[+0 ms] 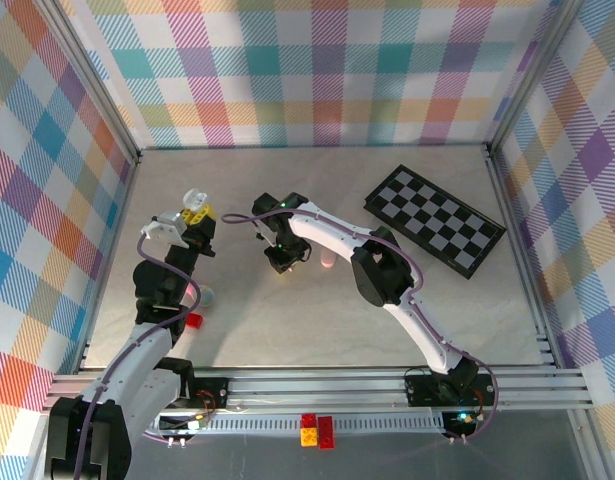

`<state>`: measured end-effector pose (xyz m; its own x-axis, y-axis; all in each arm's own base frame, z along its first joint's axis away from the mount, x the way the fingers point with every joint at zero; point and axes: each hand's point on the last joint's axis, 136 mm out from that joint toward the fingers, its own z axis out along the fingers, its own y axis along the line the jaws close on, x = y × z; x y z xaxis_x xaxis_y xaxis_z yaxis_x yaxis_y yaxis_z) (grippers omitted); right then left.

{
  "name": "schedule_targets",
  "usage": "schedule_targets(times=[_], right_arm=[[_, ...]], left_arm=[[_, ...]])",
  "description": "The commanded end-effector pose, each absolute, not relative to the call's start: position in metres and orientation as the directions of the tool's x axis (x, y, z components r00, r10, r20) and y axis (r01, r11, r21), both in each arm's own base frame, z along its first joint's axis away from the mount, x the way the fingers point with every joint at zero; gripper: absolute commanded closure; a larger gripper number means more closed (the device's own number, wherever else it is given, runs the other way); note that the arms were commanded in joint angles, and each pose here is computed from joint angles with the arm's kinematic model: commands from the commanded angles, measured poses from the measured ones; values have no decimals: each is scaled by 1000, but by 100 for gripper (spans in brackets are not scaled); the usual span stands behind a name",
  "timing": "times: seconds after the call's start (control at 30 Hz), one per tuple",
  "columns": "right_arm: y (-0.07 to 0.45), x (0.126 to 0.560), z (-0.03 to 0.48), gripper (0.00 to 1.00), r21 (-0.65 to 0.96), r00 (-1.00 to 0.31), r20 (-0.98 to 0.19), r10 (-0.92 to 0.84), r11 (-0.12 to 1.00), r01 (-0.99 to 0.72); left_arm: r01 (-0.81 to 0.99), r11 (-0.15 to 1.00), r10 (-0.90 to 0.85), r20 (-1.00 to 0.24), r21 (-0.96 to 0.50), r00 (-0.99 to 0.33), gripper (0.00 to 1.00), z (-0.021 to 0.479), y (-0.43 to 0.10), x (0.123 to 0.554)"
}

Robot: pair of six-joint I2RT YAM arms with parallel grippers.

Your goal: Insert the wireless bluetooth earbuds into the charging case

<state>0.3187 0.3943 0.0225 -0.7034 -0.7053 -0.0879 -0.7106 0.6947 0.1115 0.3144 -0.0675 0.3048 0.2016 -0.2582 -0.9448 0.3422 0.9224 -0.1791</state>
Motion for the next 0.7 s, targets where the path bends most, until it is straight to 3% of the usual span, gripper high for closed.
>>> schedule_targets(times=[0.0, 0.3, 0.43, 0.67], right_arm=[[394, 319, 12, 74, 133, -713, -62, -698, 703, -699], [395, 323, 15, 77, 133, -734, -88, -674, 722, -679], [395, 322, 23, 63, 153, -739, -97, -667, 724, -673], [395, 322, 18, 63, 149, -730, -91, -677, 716, -682]], left_arm=[[351, 923, -242, -948, -160, 205, 98, 307, -68, 314], [373, 915, -237, -953, -154, 189, 98, 305, -73, 315], [387, 910, -236, -955, -151, 181, 97, 305, -76, 316], [398, 904, -243, -953, -156, 178, 97, 305, -78, 316]])
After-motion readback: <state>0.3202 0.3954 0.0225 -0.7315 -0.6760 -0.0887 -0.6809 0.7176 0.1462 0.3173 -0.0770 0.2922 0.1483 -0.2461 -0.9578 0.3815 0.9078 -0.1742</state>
